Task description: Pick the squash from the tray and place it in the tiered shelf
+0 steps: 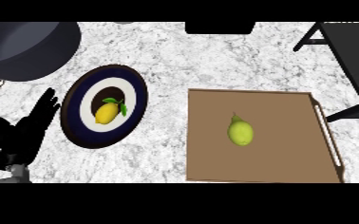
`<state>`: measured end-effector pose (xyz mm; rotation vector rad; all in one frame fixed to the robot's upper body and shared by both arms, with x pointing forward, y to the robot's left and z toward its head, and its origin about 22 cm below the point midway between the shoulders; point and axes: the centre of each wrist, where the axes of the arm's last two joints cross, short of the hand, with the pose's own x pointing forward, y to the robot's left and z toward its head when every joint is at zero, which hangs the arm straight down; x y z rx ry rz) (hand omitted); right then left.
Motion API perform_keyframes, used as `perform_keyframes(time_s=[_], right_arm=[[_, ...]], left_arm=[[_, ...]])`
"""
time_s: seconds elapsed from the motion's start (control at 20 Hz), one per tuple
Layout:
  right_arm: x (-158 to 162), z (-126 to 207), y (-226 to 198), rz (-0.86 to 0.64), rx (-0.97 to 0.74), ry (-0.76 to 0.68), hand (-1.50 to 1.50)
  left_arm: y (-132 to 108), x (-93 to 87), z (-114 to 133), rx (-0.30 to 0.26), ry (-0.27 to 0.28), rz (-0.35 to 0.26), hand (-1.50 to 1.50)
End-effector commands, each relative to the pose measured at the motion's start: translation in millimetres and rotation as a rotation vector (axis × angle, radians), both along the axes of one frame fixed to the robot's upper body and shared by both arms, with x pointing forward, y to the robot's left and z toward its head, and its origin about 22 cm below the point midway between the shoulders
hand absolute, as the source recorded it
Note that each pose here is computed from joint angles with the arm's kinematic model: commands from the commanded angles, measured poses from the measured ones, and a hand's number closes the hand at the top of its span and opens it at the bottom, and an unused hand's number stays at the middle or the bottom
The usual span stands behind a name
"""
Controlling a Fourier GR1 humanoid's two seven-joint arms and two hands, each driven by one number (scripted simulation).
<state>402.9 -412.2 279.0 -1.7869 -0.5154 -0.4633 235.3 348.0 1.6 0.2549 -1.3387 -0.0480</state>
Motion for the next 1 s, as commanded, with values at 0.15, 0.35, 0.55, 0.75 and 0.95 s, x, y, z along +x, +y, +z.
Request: perform_keyframes(time_s=[0.15, 0.35, 0.55, 0.75, 0.95], right_arm=[[-9, 0, 7, -0.009, 0.075, -0.295, -1.5], [-12, 46, 45, 0.053, 0.036, -0.43, -1.5], [-33, 44, 55, 0.042, -0.018, -0.517, -1.5], [-76, 76, 78, 0.037, -0.048, -0.566, -1.5], [-122, 92, 96, -0.065, -0.079, -0.589, -1.5]], left_arm=[[-11, -6.4, 11, -0.002, -0.009, 0.003, 0.0], [7, -2.7, -4, 0.004, 0.002, 0.014, 0.0], [1, -1.0, -4, 0.01, 0.009, 0.019, 0.0], [15, -6.6, 2, 0.024, 0.028, 0.039, 0.0], [19, -15.9, -6, 0.005, 0.018, 0.05, 0.0]])
